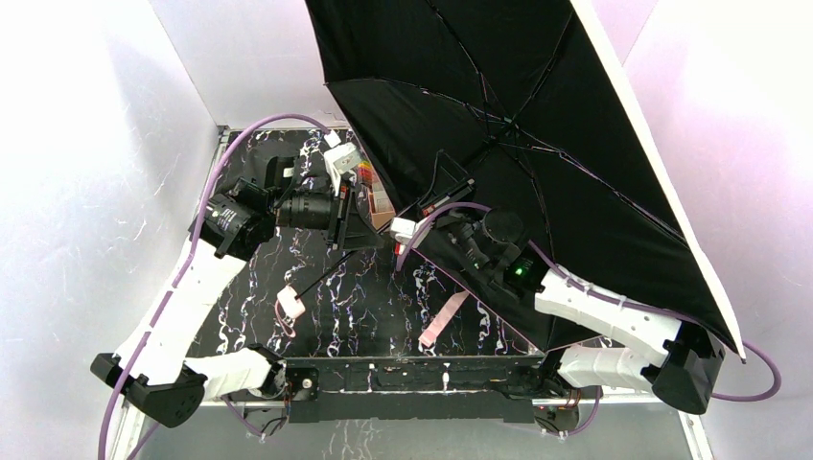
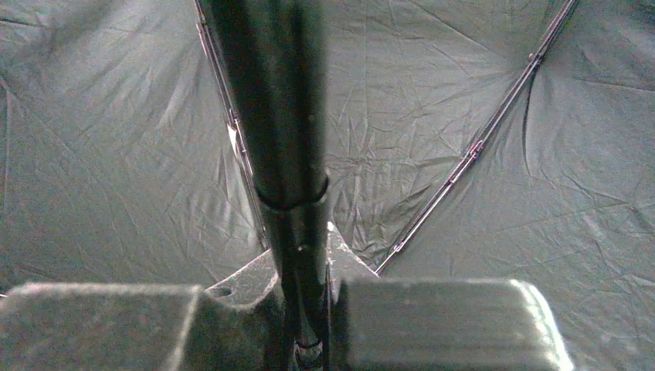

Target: Put away the umbrella

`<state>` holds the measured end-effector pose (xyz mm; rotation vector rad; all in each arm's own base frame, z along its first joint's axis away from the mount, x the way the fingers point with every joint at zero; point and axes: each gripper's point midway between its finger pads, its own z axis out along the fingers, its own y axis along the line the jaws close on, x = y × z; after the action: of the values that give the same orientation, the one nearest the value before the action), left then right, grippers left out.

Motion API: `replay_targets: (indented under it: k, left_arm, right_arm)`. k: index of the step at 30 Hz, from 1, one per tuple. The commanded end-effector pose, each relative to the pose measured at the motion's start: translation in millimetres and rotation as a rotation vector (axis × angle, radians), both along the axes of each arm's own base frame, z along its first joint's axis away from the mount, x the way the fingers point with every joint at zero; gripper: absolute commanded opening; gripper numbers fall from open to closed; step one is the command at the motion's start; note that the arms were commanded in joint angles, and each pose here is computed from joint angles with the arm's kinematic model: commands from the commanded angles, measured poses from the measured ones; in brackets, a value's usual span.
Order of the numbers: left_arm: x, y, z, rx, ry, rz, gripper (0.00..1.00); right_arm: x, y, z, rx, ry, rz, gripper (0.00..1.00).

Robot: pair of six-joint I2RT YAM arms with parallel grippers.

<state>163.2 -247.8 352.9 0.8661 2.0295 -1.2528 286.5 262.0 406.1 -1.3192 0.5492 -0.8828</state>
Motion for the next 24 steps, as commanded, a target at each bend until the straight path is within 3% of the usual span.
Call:
replay_targets:
  k: [1,3,5,11,14,18,21,24]
  left_arm:
    - [2,2,-6,0.025,0.018,0.008,0.11]
    - [4,2,-7,0.034,0.020,0.013,0.00]
    - [6,2,-9,0.042,0.022,0.024,0.00]
    - [18,5,-6,0.045,-0.016,0.095,0.00]
    - [29,8,-1,0.020,-0.059,0.185,0.00]
    - [34,10,8,-0.072,-0.097,0.270,0.00]
    - [33,8,8,-0.119,-0.096,0.273,0.00]
    - [35,7,2,-0.124,-0.086,0.281,0.00]
  right_arm:
    - [-1,-18,32,0.092,-0.062,-0.051,0.00]
    - [-1,-17,33,0.096,-0.061,-0.047,0.01]
    - [-2,-18,35,0.104,-0.061,-0.043,0.06]
    - [-9,-18,34,0.127,-0.024,0.005,0.45]
    - [-15,-17,10,0.107,0.077,0.044,0.60]
    - [-26,-24,-18,0.131,0.187,0.083,0.72]
    - [-36,-35,-21,0.276,0.298,0.097,0.76]
    - [-51,-35,-15,0.615,0.565,0.183,0.83]
